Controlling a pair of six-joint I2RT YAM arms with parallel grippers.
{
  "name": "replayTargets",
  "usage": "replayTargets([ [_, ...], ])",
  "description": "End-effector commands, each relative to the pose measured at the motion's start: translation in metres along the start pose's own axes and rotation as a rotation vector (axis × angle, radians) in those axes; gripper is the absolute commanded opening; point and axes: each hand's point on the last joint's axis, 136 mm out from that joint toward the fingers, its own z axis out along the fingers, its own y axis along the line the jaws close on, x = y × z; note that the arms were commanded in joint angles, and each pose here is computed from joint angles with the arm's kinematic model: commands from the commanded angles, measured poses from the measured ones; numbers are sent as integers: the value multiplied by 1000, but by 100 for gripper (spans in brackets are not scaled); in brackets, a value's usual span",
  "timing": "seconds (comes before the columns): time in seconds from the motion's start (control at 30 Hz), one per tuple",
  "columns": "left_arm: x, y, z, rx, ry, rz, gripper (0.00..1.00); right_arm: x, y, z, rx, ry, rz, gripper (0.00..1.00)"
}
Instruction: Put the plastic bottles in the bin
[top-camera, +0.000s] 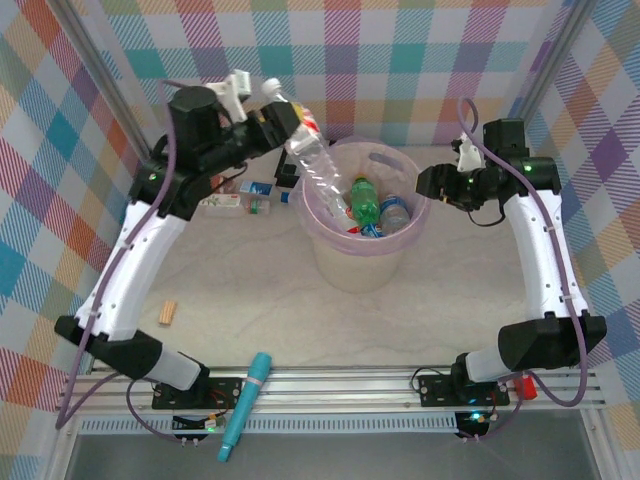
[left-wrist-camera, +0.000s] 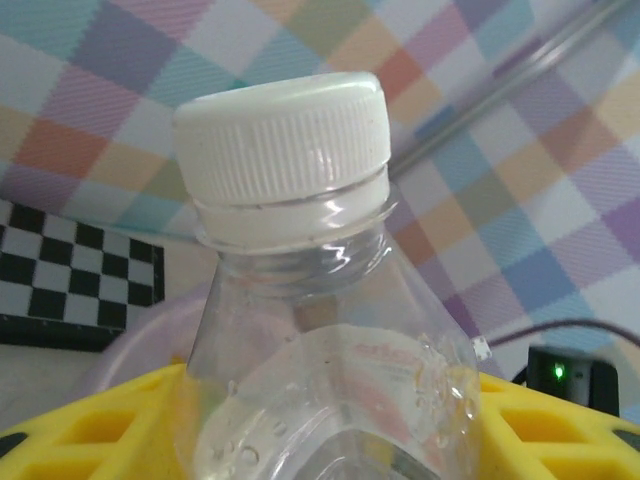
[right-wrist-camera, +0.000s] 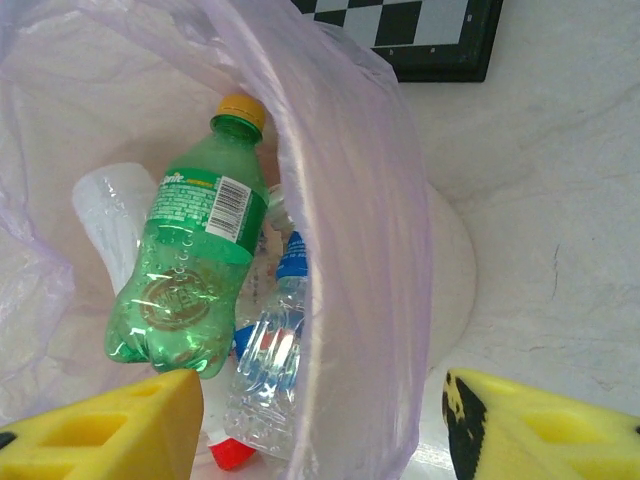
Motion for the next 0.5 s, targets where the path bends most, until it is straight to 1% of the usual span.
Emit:
replayTargets([
  [0.0,25,-10,17,15,95,62,45,-5,7,1,-53,-12,5,64],
  [0.13,47,-5,47,-38,148,112,45,-6,7,0,-57,-19,-2,64],
  [0.27,68,11,72,-118,223,185,45,-4,7,2,-58,-12,-2,64],
  [0.37,80,14,87,-136,253,221,45,-4,6,3,-60,-10,-3,64],
  [0.47,93,18,99,-137,286,228,45,-3,5,5,-58,-4,-3,64],
])
